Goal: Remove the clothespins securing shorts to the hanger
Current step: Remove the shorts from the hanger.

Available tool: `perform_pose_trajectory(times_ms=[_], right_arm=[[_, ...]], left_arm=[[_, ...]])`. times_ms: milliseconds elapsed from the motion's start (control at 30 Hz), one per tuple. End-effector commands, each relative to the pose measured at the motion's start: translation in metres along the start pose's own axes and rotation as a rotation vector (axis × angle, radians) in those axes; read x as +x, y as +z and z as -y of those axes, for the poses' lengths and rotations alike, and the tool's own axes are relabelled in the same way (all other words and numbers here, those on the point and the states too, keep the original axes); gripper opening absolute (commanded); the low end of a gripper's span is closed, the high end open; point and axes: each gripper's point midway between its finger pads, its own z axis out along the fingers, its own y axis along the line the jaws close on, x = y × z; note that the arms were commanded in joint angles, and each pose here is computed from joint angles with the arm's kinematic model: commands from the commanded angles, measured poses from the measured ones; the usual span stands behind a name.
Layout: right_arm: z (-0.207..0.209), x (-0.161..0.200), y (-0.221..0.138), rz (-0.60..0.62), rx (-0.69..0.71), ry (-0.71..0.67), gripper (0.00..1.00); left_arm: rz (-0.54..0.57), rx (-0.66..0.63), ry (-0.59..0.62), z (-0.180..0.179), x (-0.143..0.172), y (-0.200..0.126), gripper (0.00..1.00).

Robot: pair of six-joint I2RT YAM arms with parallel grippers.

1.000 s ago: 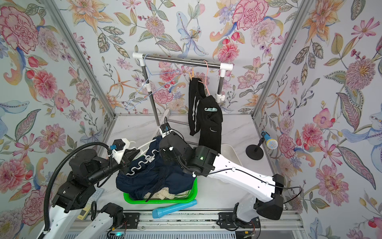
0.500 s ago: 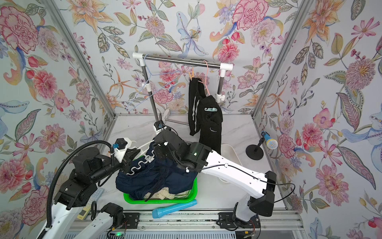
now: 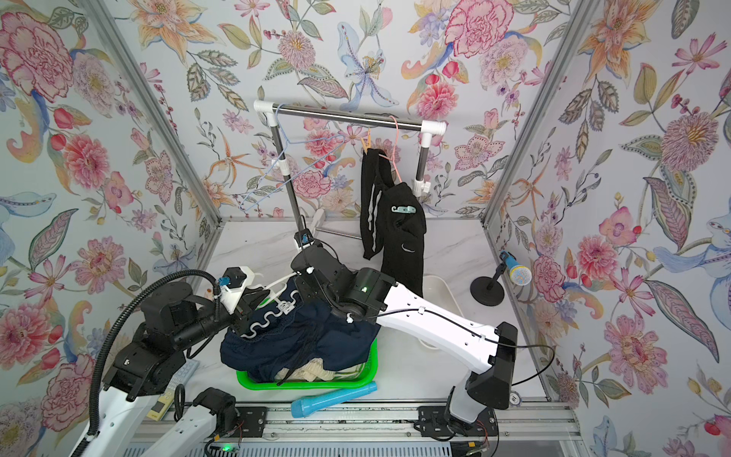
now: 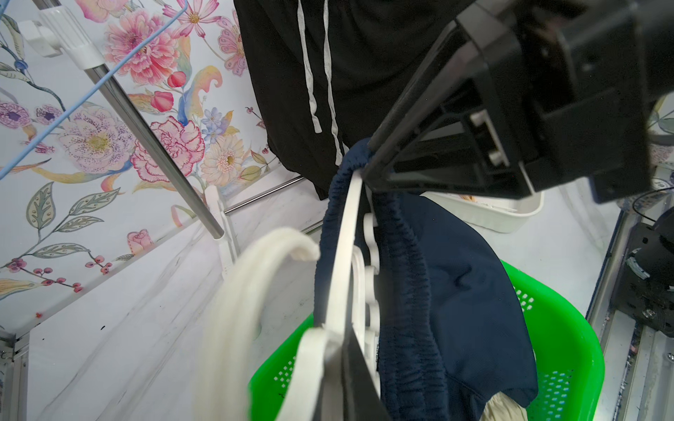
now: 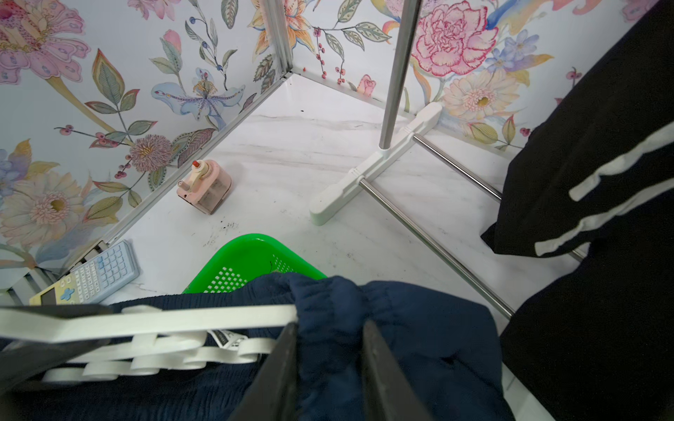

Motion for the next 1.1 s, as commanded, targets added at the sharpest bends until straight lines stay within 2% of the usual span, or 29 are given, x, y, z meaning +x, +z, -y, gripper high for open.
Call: perform_pose_trajectory(times_ms=[0,267,500,533,600,633,700,867,1067], right_arm=[[0.019,-0.005,-0.002,0.009,0.081,-0.015,0.20],[0.024,0.001,-0.006,0.002,0.080,-0.014,0.01],[0.014,0.013,-0.009,-0.033,0.008,0.003,0.00],[0.013,0.014,-0.012,-0.034,-0.002,0.011,0.04],[0.013,0.016,-0.015,-0.038,-0.012,0.026,0.31],[0.012,0.018,-0.017,-0.038,-0.015,0.036,0.39],[0.011,0.019,-0.020,-0.036,-0.019,0.057,0.49],[0.003,0.029,-0.016,-0.055,-0.017,0.075,0.64],[0.001,0.041,-0.002,-0.086,0.013,0.084,0.67]], left_arm=[[0.054,0.011,0.050,0.005,-0.019,-0.015,0.00],[0.029,0.007,0.050,0.006,-0.010,-0.016,0.00],[0.002,0.013,0.044,0.006,-0.004,-0.013,0.00],[-0.003,0.013,0.042,0.006,-0.003,-0.013,0.00],[-0.002,0.013,0.043,0.006,-0.003,-0.013,0.00],[-0.001,0.015,0.043,0.006,-0.003,-0.012,0.00],[0.002,0.010,0.044,0.005,-0.003,-0.012,0.00],[0.020,0.020,0.046,0.006,-0.007,-0.010,0.00],[0.025,0.030,0.045,0.007,-0.007,-0.007,0.00]])
